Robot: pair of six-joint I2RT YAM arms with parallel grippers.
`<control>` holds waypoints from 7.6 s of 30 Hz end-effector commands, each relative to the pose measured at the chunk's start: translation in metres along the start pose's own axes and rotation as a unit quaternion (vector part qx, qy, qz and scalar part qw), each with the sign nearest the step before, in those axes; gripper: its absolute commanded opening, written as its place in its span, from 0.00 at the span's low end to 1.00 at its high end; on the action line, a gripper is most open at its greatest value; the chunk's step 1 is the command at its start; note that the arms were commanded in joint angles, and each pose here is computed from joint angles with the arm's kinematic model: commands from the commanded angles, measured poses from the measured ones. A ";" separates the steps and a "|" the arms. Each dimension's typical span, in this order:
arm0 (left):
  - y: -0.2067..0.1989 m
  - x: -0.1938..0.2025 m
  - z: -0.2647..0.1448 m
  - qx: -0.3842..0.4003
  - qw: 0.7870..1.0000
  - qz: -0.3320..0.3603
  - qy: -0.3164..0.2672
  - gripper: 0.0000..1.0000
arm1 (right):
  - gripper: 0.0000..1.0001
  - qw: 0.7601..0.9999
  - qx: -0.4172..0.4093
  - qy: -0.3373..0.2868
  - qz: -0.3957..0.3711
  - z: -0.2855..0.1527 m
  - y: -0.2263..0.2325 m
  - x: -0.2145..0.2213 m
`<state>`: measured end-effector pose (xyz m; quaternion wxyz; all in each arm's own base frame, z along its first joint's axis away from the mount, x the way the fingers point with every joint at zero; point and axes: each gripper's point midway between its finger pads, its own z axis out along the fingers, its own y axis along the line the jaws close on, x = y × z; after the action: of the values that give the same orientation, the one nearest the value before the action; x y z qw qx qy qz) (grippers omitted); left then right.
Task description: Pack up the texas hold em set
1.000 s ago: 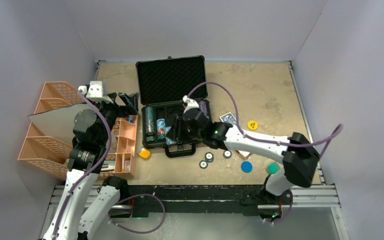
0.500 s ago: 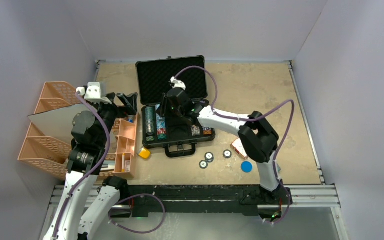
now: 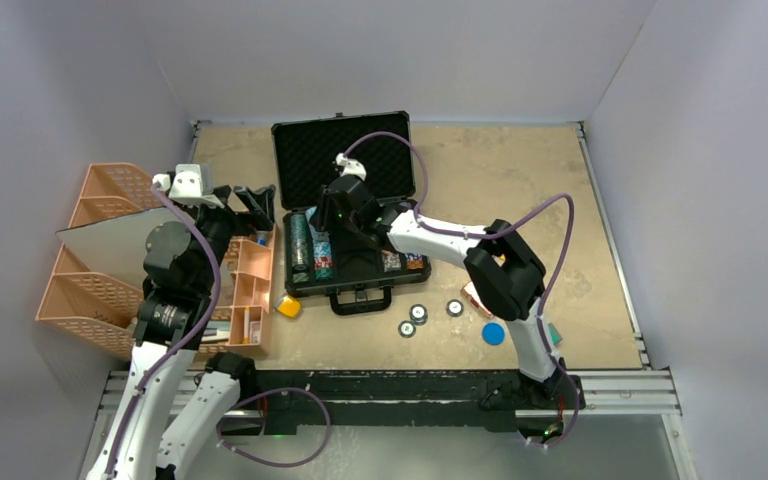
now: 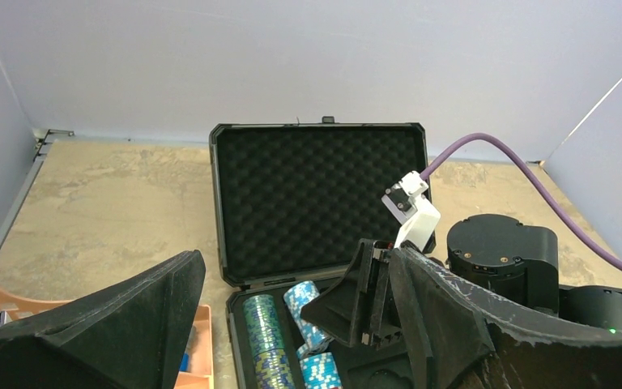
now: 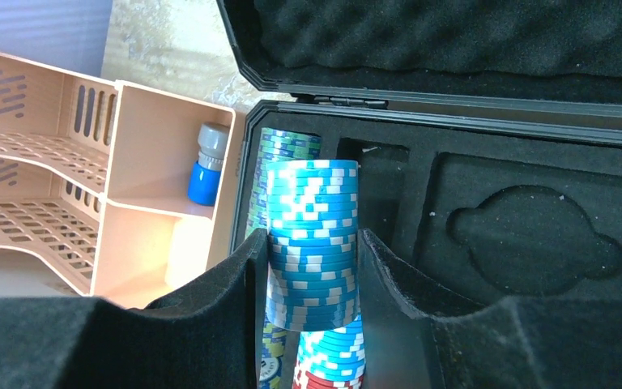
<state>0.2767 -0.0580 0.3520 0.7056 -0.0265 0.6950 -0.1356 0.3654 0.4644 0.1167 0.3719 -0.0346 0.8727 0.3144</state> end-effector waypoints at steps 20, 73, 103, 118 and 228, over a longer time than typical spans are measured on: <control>0.004 -0.004 0.004 -0.011 1.000 -0.005 -0.009 0.88 | 0.26 0.993 -0.031 -0.113 0.012 -0.005 0.020 -0.064; 0.005 0.007 0.013 -0.013 1.000 -0.001 0.010 0.88 | 0.43 0.997 0.044 0.042 -0.054 0.032 -0.011 -0.001; -0.029 0.016 0.018 0.088 0.996 0.005 0.031 0.92 | 0.76 0.997 0.012 -0.051 -0.049 -0.088 0.012 -0.078; -0.097 0.052 0.010 0.252 0.959 -0.046 0.117 0.94 | 0.64 0.987 0.144 -0.038 -0.055 -0.245 -0.138 0.018; -0.038 0.057 -0.017 0.108 0.990 -0.012 0.086 0.88 | 0.57 0.944 0.267 0.193 -0.033 -0.222 -0.131 0.204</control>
<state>0.2550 -0.1059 0.2867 0.6255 0.0525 0.7469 -0.2195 0.1170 0.2553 0.0239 0.2090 -0.0340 0.9769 0.0279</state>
